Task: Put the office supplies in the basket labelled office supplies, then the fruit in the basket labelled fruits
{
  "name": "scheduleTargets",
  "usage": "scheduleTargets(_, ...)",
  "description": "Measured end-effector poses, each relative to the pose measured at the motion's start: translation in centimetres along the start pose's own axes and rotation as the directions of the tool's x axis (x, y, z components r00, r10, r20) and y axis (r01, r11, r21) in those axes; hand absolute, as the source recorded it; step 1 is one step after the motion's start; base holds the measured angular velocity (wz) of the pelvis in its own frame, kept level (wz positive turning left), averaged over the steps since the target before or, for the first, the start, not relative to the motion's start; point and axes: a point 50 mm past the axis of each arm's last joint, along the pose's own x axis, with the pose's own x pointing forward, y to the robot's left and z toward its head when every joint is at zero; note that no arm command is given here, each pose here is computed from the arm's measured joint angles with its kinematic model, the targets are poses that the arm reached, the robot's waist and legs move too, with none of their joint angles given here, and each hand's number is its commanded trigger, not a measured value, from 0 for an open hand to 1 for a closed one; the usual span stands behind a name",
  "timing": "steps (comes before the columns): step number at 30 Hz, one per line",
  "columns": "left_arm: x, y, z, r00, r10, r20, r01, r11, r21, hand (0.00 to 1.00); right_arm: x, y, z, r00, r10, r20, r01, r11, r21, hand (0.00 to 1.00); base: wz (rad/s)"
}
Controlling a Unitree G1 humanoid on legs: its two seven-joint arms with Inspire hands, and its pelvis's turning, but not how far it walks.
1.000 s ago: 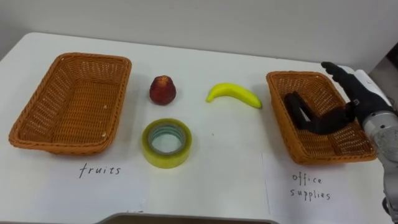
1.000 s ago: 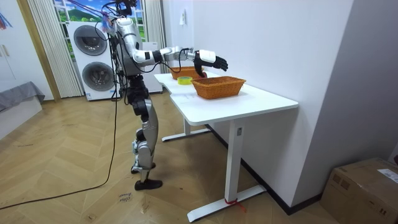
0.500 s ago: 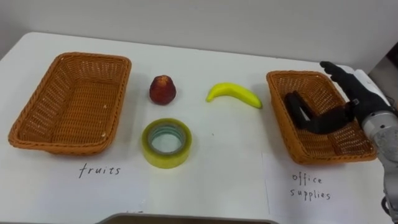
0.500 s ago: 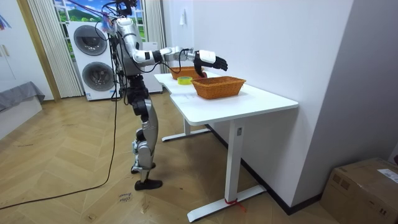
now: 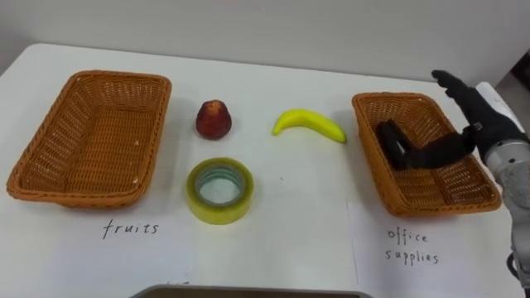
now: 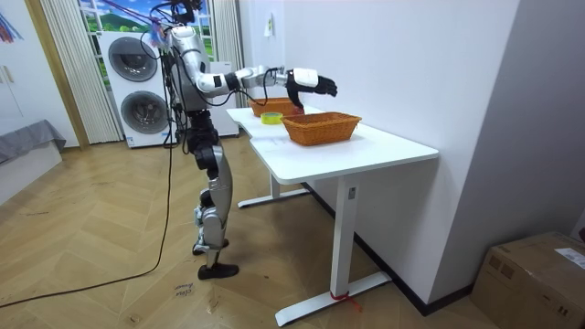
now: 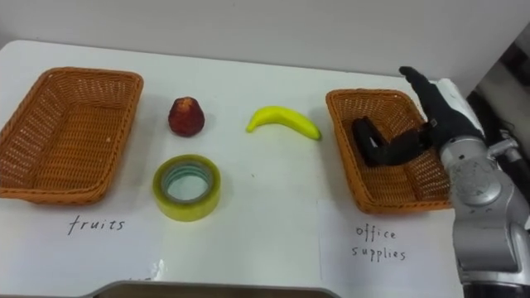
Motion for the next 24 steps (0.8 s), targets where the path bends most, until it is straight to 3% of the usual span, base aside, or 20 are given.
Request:
scheduleTargets(7, 0.0, 0.0, -0.4, 1.0, -0.002, -0.009, 0.002, 1.0, 0.001, 0.0, 0.0, -1.7, 3.0, 0.986, -0.109, 0.127, 0.11, 0.994, 0.0, 0.0, 0.0)
scheduleTargets(12, -0.1, -0.4, -0.4, 1.0, -0.011, 0.004, 0.011, 1.0, -0.007, 0.0, -1.1, -2.9, 6.2, 0.936, -0.19, 0.297, 0.192, 0.981, 0.021, 0.0, 0.03)
scheduleTargets(24, -0.2, -1.0, -1.4, 0.998, -0.051, -0.038, 0.052, 0.998, 0.02, 0.0, -1.0, -1.6, 7.0, 0.934, -0.111, 0.34, 0.081, 0.992, 0.101, 0.0, 0.0)
